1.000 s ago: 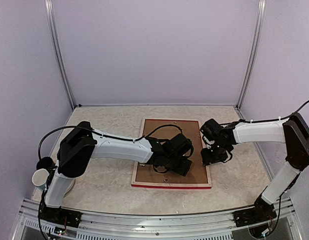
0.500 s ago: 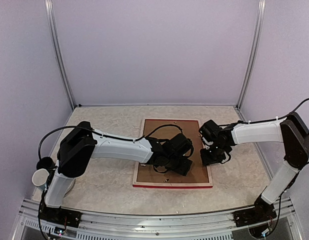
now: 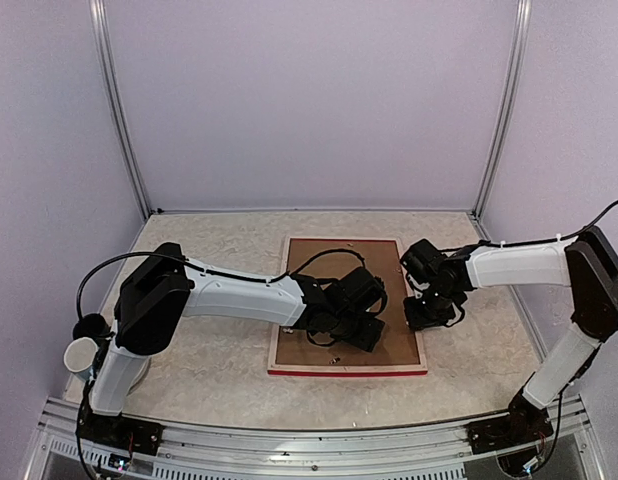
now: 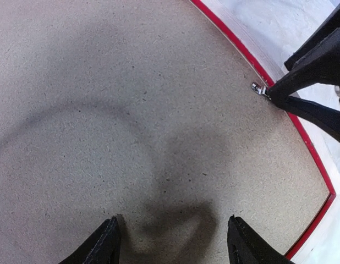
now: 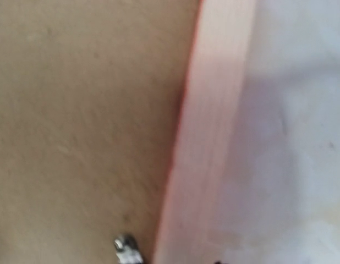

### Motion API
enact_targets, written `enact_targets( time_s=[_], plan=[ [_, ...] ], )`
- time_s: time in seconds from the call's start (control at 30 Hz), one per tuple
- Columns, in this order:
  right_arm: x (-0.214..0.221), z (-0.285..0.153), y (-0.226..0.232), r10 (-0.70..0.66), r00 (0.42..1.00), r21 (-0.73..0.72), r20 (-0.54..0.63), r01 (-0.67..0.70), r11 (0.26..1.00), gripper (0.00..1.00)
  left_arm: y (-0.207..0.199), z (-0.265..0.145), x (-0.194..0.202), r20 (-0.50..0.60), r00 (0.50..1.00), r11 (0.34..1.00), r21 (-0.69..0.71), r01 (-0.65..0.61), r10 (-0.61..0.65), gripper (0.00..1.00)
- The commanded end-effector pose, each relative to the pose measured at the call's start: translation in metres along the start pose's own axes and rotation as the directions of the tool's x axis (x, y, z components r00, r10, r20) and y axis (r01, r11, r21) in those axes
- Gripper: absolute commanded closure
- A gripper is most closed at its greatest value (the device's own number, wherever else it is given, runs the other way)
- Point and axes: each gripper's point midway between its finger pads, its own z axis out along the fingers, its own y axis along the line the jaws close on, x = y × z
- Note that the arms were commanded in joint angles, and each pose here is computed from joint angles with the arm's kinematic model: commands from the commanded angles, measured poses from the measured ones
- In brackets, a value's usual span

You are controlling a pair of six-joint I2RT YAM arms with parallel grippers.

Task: Put the photo into the frame
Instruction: Press the fastener onto the backboard.

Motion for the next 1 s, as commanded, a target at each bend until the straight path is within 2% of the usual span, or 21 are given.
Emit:
enact_targets(
  time_s=[0.0,0.27,0.57,0.97],
  plan=[
    [-0.019,-0.032,-0.011,0.024,0.998,0.037,0.053,-0.026,0.999,0.66,-0.006,-0.005,-0.001,-0.002,1.000,1.000,0.014,-0.003,0.003,0.34],
    [-0.012,-0.016,-0.015,0.017,1.000,0.074,0.017,-0.018,0.997,0.66,-0.018,-0.016,-0.026,0.045,0.999,0.999,0.045,-0.009,0.007,0.34],
    [0.007,0.009,-0.013,0.004,0.999,0.064,-0.047,-0.001,0.998,0.66,-0.024,-0.012,-0.024,0.037,0.999,0.998,0.060,-0.015,0.013,0.34],
    [-0.016,-0.024,-0.003,0.009,0.999,0.000,0.034,-0.009,1.000,0.66,-0.027,0.008,0.000,-0.017,1.000,0.998,0.063,-0.021,0.023,0.34]
  ],
)
